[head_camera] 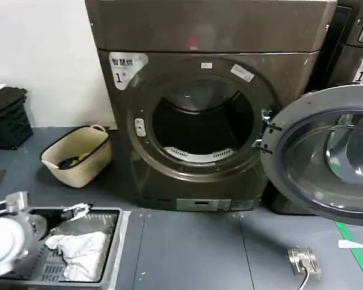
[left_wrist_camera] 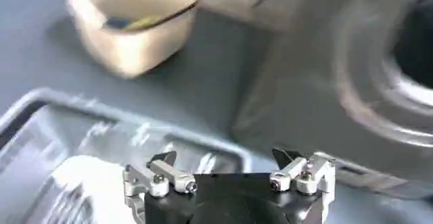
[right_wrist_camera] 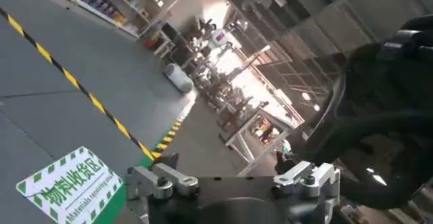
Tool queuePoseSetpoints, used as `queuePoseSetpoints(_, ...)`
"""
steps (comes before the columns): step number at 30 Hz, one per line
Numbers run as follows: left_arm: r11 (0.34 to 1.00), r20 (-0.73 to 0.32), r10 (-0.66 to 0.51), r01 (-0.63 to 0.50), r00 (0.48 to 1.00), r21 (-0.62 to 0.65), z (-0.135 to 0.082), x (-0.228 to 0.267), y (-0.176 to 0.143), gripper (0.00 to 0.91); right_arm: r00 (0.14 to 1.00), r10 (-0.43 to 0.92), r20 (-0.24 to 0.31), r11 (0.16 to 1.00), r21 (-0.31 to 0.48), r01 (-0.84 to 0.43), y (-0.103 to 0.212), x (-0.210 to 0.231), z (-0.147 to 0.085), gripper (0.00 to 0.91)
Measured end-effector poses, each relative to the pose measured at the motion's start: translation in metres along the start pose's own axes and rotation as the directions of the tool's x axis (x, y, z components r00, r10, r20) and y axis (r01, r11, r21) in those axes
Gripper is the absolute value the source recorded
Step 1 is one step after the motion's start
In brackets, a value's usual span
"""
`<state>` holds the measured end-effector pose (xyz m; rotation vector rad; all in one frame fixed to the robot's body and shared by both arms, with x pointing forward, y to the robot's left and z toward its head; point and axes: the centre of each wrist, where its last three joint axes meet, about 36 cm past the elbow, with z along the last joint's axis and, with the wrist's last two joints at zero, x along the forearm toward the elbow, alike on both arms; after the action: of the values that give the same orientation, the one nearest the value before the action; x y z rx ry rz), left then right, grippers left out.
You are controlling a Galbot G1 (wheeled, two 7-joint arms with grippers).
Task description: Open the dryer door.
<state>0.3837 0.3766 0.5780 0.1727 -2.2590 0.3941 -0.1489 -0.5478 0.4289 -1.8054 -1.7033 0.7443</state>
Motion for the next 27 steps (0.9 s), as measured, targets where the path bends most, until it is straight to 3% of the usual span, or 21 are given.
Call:
queuePoseSetpoints(7, 0.991, -0.178, -0.019, 0.042, 0.984, 0.126, -0.014, 0.001, 0.013, 0.907, 1.000, -0.022, 0.006, 0.999, -0.023, 0.022, 0.003, 0.000, -0.003, 0.907)
queuePoseSetpoints(13, 0.981, -0.308, 0.005, 0.056, 0.951, 0.188, -0.013, -0.006, 0.018, 0.907, 1.000, -0.024, 0.009, 0.999, -0.037, 0.025, 0.000, 0.000, -0.003, 0.907)
queuePoseSetpoints(27, 0.951, -0.290, -0.043, 0.128, 0.956, 0.281, -0.024, -0.011, 0.031, 0.907, 0.997, -0.054, 0.055, 0.997, -0.061, 0.057, -0.004, -0.001, -0.002, 0.907)
